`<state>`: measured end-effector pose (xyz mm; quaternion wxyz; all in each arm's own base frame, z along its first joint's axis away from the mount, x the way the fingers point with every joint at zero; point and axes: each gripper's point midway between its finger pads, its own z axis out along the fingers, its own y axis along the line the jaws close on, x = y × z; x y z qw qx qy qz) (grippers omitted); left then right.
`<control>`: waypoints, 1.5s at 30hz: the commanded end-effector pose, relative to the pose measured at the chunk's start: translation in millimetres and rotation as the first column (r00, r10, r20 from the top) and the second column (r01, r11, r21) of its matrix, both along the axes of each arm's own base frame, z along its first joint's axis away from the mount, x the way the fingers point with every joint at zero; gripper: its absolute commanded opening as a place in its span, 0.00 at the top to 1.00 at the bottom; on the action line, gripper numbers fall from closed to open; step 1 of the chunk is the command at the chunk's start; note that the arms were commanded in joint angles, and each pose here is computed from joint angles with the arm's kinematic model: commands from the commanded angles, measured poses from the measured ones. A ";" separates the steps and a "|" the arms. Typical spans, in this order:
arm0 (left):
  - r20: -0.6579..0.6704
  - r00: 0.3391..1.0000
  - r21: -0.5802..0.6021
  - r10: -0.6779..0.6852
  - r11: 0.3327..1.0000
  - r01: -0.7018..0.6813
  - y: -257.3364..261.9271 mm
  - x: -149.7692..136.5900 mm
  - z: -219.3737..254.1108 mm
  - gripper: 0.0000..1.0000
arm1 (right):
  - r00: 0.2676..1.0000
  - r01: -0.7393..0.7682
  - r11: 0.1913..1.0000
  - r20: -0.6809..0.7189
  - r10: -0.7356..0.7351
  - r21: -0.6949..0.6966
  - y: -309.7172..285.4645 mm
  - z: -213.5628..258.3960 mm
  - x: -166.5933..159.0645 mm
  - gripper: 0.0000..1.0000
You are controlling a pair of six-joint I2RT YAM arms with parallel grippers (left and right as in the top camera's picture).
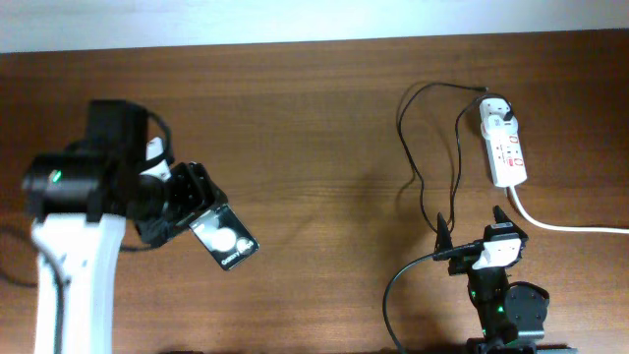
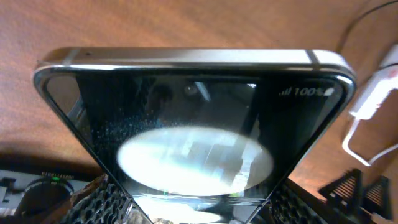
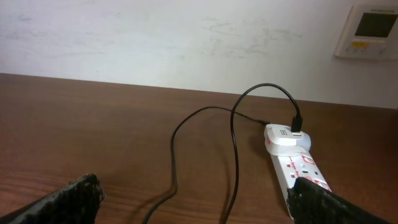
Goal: Plug charger to phone and switch on socket
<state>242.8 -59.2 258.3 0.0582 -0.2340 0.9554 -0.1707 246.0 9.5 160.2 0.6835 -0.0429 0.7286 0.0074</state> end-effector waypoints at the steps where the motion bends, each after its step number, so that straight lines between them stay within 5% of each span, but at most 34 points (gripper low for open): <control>1: -0.119 0.989 -0.078 -0.086 0.994 0.077 -14.8 15.1 -34.5 0.66 | 1.000 0.006 1.000 -0.006 -0.006 0.002 -1.1 -2.6 0.0 0.01; 6: -0.289 0.941 -0.220 -0.177 0.969 0.115 -35.8 43.3 -90.5 0.65 | 1.000 0.006 1.000 -0.006 -0.006 0.002 -1.1 -2.6 0.0 0.01; 12: -0.340 0.920 -0.340 -0.197 0.937 0.075 -53.9 58.2 -113.4 0.65 | 1.000 -0.020 0.999 -0.007 0.020 0.046 3.8 -2.2 -0.4 0.01; 13: -0.315 0.927 -0.392 -0.203 0.918 0.068 -61.9 62.9 -108.6 0.64 | 0.997 -0.067 0.950 -0.023 0.078 0.304 16.1 -1.1 -1.9 0.01; 15: -0.294 0.933 -0.442 -0.209 0.895 0.062 -69.4 66.6 -102.8 0.64 | 0.949 -0.146 0.597 -0.060 0.311 0.789 56.6 3.4 -13.7 0.01; 16: -0.290 0.934 -0.454 -0.211 0.889 0.060 -71.1 67.1 -101.2 0.64 | 0.897 -0.175 0.486 -0.066 0.438 0.856 77.2 4.5 -24.3 0.01; 18: -0.287 0.934 -0.454 -0.211 0.889 0.061 -71.1 67.7 -101.4 0.64 | 0.823 -0.224 0.431 -0.068 0.564 0.874 97.6 4.5 -38.8 0.01; 20: -0.287 0.934 -0.454 -0.211 0.889 0.061 -71.1 67.6 -101.4 0.65 | 0.856 -0.256 0.472 -0.029 0.516 0.844 89.9 13.4 -32.6 0.06; 21: -0.288 0.934 -0.454 -0.211 0.889 0.061 -71.1 67.5 -101.4 0.65 | 0.818 -0.379 0.485 0.040 0.574 0.788 99.5 29.6 -40.6 0.17; 23: -0.288 0.934 -0.454 -0.211 0.889 0.060 -71.2 67.5 -101.3 0.65 | 0.752 -0.454 0.448 0.061 0.656 0.771 112.9 38.9 -53.9 0.16; 27: -0.279 0.936 -0.492 -0.215 0.869 0.053 -76.5 68.6 -96.1 0.66 | 0.684 -0.369 0.385 -0.033 0.728 0.846 133.1 41.2 -54.4 0.16; 30: -0.280 0.936 -0.492 -0.215 0.869 0.052 -76.5 68.5 -96.1 0.66 | 0.629 -0.377 0.466 -0.148 0.763 0.800 165.8 39.3 -36.9 0.10; 36: -0.280 0.936 -0.492 -0.215 0.869 0.052 -76.5 68.4 -96.1 0.66 | 0.674 -0.430 0.517 -0.117 0.729 0.740 274.8 -1.8 -3.6 0.04; 37: -0.281 0.935 -0.492 -0.215 0.869 0.052 -76.5 68.3 -96.1 0.66 | 0.650 -0.436 0.492 -0.114 0.751 0.754 298.7 -17.7 3.7 0.06; 39: -0.304 0.928 -0.492 -0.215 0.870 0.040 -76.3 63.5 -95.1 0.66 | 0.591 -0.500 0.414 -0.049 0.805 0.761 337.1 -23.3 19.2 0.36; 42: -0.312 0.925 -0.492 -0.215 0.870 0.036 -76.2 61.9 -94.8 0.66 | 0.612 -0.506 0.413 -0.023 0.790 0.757 346.2 -11.5 35.2 0.64; 45: -0.313 0.925 -0.489 -0.214 0.871 0.037 -75.8 61.8 -95.1 0.65 | 0.613 -0.508 0.410 -0.017 0.790 0.757 346.7 -9.4 36.1 0.76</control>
